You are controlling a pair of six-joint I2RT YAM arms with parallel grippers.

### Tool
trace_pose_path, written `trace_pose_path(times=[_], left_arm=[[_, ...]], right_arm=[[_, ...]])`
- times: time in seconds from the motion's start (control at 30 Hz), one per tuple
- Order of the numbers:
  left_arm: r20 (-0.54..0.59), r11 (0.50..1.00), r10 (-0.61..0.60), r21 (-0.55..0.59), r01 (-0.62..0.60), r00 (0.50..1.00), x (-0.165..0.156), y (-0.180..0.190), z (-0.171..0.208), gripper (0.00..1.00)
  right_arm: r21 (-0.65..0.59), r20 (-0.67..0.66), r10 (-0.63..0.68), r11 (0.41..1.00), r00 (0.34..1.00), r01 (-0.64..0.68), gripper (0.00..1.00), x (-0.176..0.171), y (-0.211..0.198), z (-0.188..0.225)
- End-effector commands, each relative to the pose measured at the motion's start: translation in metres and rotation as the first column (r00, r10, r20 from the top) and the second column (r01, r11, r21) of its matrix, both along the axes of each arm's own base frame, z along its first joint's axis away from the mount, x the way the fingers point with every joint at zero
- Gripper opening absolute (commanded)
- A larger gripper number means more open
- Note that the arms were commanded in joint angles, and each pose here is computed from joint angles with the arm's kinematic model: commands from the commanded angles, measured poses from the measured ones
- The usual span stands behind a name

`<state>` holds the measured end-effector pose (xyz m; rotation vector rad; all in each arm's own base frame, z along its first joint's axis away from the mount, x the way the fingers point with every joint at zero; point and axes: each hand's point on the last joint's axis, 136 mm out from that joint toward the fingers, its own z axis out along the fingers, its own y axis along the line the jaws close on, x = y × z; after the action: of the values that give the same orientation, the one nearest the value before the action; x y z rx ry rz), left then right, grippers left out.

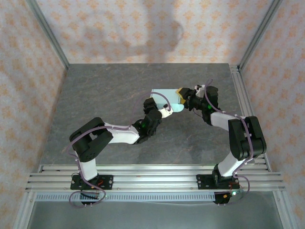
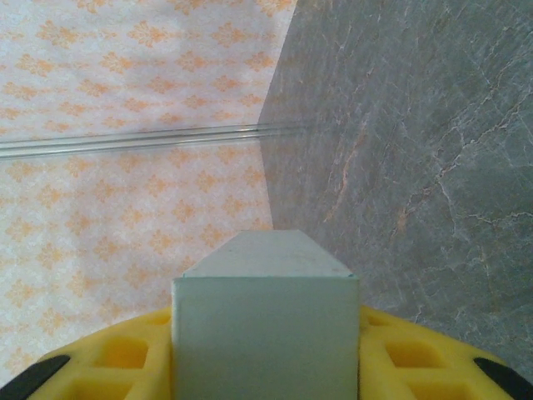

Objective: Fold the paper box

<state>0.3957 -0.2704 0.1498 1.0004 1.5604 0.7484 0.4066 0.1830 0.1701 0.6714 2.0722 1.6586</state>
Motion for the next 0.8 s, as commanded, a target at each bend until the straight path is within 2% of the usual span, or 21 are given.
trace_pose_path(times=[0.0, 0.1, 0.23, 0.37, 0.43, 0.53, 0.63, 0.77], left_arm=[[0.022, 0.998, 0.043, -0.051, -0.041, 0.999, 0.006, 0.004, 0.015, 0.48], [0.017, 0.998, 0.04, -0.056, -0.039, 0.999, 0.006, 0.004, 0.016, 0.41], [-0.002, 0.997, 0.034, -0.062, -0.034, 0.999, 0.005, 0.002, 0.014, 0.39], [-0.055, 0.998, 0.016, -0.068, -0.019, 0.998, 0.002, -0.001, 0.009, 0.39], [-0.098, 0.998, 0.012, -0.065, -0.019, 0.995, 0.0, 0.0, 0.005, 0.39], [-0.168, 0.997, -0.003, -0.082, -0.011, 0.986, -0.007, 0.0, 0.0, 0.39], [-0.258, 0.994, -0.027, -0.107, -0.001, 0.966, -0.015, 0.002, -0.006, 0.39], [-0.426, 0.989, -0.063, -0.146, 0.0, 0.903, -0.027, 0.008, -0.017, 0.42]], right_arm=[[0.012, 0.059, 0.007, 1.0, 0.998, -0.008, 0.39, 0.0, -0.001, 0.021], [0.009, 0.057, 0.009, 1.0, 0.998, -0.009, 0.39, 0.0, -0.001, 0.02], [-0.002, 0.065, 0.0, 1.0, 0.998, 0.0, 0.42, 0.0, -0.002, 0.019], [-0.028, 0.089, -0.007, 1.0, 0.996, 0.01, 0.6, 0.0, -0.004, 0.021], [-0.049, 0.102, -0.015, 0.999, 0.995, 0.02, 0.71, 0.001, -0.006, 0.022], [-0.094, 0.113, -0.038, 0.994, 0.993, 0.048, 0.8, 0.002, -0.015, 0.023], [-0.131, 0.127, -0.086, 0.986, 0.988, 0.103, 0.82, 0.004, -0.034, 0.024], [-0.188, 0.151, -0.146, 0.967, 0.978, 0.173, 0.82, 0.003, -0.064, 0.025]])
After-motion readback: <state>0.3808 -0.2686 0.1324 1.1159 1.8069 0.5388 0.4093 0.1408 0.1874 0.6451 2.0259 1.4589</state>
